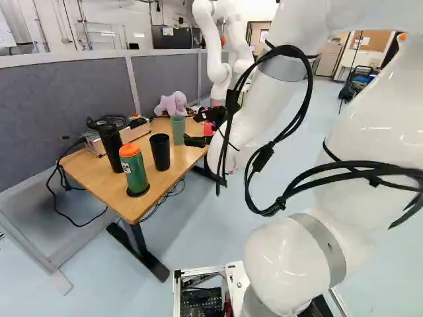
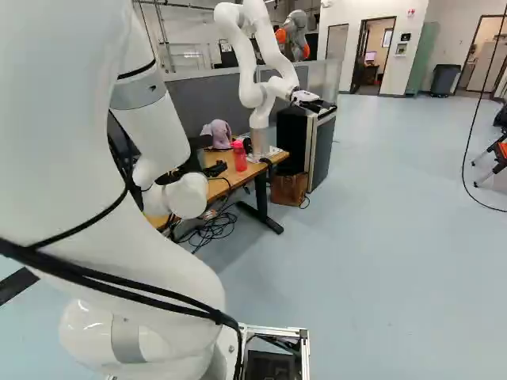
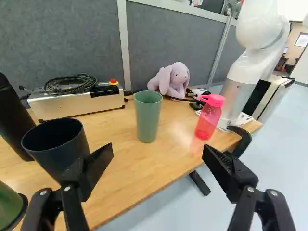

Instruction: Place the green cup on the table

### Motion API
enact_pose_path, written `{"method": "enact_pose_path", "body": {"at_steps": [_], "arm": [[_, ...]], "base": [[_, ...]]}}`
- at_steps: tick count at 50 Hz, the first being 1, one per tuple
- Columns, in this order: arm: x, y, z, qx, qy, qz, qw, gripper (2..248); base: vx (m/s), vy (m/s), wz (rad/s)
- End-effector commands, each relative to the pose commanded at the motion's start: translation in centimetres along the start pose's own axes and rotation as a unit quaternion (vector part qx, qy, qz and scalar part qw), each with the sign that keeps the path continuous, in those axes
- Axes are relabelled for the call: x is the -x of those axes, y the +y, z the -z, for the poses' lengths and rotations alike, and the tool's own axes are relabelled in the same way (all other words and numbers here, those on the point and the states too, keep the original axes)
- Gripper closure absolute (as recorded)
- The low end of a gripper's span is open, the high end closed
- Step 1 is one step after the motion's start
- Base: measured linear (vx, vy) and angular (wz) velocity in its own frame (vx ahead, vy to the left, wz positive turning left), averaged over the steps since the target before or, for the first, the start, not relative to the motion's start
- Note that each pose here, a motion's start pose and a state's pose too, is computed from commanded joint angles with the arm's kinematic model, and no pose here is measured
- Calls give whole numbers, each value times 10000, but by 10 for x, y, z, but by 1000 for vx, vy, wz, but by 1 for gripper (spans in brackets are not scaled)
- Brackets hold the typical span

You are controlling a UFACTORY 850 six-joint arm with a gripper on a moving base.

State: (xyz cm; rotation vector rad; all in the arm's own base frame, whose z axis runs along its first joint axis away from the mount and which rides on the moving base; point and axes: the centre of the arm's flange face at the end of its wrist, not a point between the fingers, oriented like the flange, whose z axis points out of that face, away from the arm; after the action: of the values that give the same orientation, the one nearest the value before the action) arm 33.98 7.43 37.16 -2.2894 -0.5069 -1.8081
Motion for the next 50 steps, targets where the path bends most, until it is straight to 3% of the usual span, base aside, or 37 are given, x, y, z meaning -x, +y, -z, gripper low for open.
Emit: {"method": "enact_pose_path", "body": {"at_steps": [19,34,50], "arm": [[11,7,36,230,-2,-54,9997,3],[12,9,39,303,-26,-87,9995,3],[15,16,47,570,-113,-212,9981,3]], "base": [[0,0,0],[0,0,0],[0,0,0]]}}
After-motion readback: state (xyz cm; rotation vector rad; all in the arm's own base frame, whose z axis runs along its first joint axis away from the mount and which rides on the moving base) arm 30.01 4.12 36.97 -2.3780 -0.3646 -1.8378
